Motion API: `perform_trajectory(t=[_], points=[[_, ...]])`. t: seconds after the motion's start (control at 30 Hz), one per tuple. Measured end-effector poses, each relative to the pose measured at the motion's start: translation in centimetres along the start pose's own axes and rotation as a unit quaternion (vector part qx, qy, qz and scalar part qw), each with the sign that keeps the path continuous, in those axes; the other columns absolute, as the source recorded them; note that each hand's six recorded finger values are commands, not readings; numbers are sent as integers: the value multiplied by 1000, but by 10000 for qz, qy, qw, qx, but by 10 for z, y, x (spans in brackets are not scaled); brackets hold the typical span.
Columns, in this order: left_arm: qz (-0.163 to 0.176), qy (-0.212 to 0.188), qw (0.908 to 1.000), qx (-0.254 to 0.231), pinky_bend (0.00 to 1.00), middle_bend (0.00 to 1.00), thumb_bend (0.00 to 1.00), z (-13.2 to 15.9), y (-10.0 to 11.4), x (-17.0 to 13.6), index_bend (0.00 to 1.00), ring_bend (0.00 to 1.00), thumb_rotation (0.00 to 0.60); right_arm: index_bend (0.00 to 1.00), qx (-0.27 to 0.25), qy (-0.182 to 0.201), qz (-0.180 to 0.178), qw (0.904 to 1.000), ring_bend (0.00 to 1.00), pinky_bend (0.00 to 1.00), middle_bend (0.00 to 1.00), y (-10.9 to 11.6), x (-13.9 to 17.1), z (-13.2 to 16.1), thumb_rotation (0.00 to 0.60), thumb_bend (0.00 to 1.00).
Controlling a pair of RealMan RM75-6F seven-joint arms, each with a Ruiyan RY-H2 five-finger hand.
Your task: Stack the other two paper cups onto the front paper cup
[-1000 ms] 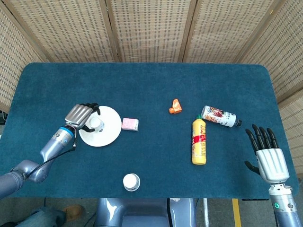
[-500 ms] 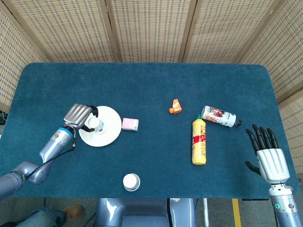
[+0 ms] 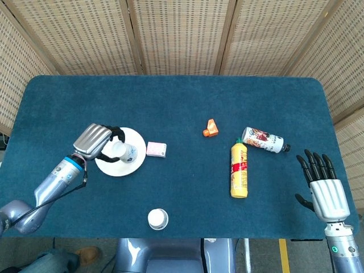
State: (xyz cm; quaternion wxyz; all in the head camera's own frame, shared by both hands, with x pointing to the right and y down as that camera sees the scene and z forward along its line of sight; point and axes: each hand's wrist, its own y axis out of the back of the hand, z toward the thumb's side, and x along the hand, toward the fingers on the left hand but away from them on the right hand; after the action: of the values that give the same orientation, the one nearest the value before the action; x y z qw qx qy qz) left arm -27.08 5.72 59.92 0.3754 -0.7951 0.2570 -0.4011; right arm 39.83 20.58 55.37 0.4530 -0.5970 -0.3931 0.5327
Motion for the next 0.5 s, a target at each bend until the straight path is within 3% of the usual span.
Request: perform_trajectory(t=[0.17, 0.33, 0.5], points=[[-261, -679, 9973, -131, 568, 479, 116, 40, 14, -29, 665, 518, 600, 0, 7, -9, -16, 10000, 0, 0, 0, 1, 0, 0, 600, 0], [-668, -1361, 9879, -328, 568, 479, 117, 79, 2, -54, 665, 518, 600, 0, 13, -10, -25, 10000, 0, 0, 0, 1, 1, 0, 600, 0], [-1003, -1636, 9810, -289, 568, 479, 117, 96, -10, -63, 665, 518, 600, 0, 32, -13, -28, 10000, 0, 0, 0, 1, 1, 0, 600, 0]])
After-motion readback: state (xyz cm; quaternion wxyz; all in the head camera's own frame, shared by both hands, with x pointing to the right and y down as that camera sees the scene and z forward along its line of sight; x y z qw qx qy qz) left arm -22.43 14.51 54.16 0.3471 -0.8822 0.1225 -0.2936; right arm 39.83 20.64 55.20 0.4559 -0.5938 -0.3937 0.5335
